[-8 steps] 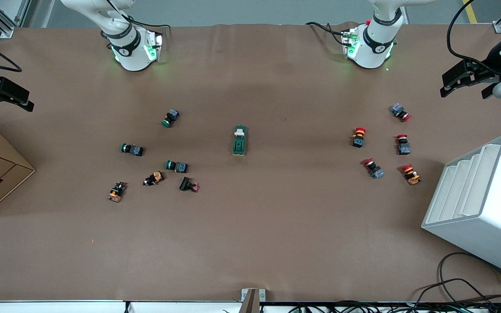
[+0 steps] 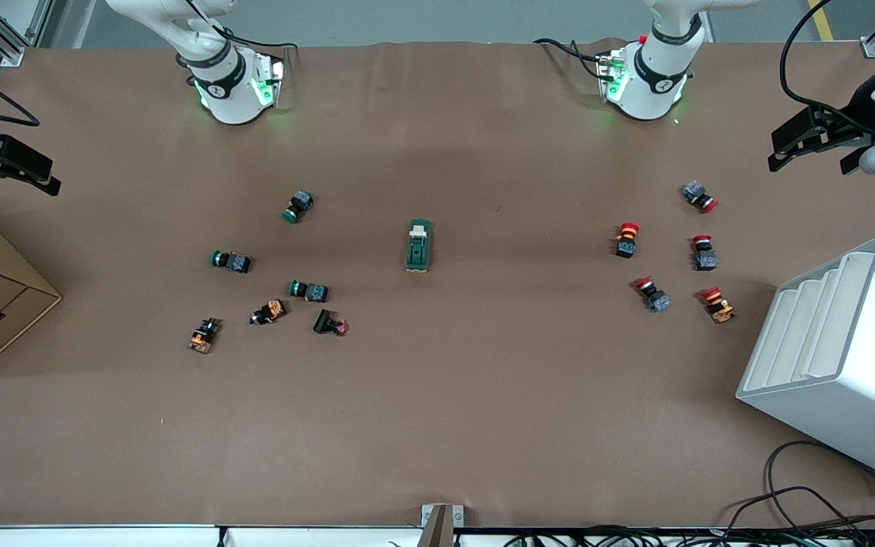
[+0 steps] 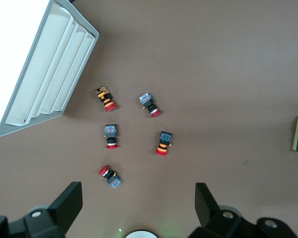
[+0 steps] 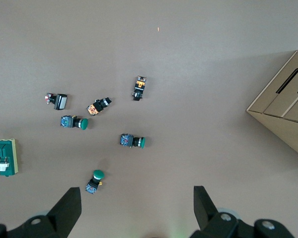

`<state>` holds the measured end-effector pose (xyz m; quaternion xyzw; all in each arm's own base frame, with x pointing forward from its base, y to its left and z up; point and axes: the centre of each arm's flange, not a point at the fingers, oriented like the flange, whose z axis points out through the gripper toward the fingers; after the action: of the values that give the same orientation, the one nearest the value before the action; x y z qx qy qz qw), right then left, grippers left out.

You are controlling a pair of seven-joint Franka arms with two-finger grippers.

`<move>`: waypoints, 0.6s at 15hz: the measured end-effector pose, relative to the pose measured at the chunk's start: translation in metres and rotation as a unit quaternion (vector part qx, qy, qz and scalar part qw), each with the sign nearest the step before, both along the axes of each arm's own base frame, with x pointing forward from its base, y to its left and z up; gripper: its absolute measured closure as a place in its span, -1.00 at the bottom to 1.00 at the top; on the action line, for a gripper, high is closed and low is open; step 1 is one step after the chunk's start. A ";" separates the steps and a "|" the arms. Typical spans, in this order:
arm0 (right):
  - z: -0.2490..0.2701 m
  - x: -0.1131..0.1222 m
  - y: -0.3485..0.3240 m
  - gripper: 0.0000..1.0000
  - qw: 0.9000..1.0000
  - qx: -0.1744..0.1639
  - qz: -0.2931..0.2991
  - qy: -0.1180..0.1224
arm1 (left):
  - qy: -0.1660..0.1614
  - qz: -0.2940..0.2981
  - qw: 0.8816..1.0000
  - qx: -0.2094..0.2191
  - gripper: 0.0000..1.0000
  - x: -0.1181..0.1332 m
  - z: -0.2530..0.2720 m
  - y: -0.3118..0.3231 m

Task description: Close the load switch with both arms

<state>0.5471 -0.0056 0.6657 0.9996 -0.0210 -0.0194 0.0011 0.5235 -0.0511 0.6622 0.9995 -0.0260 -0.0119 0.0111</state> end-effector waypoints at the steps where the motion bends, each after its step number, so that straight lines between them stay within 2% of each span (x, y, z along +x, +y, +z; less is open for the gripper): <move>1: 0.000 0.000 0.000 -1.00 1.000 0.000 0.000 0.000 | 0.000 -0.001 1.000 0.000 -1.00 0.000 0.000 -0.001; 5: 0.000 0.000 0.000 -1.00 1.000 0.000 0.000 0.000 | 0.004 -0.016 1.000 -0.001 -1.00 0.002 -0.005 -0.017; 9: 0.000 0.000 0.000 -1.00 1.000 0.000 0.000 0.000 | -0.003 -0.035 0.999 -0.004 -1.00 0.005 -0.020 -0.087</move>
<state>0.5472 -0.0056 0.6653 0.9996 -0.0212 -0.0197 0.0011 0.5281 -0.1378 0.6417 0.9980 -0.0608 -0.0090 0.0145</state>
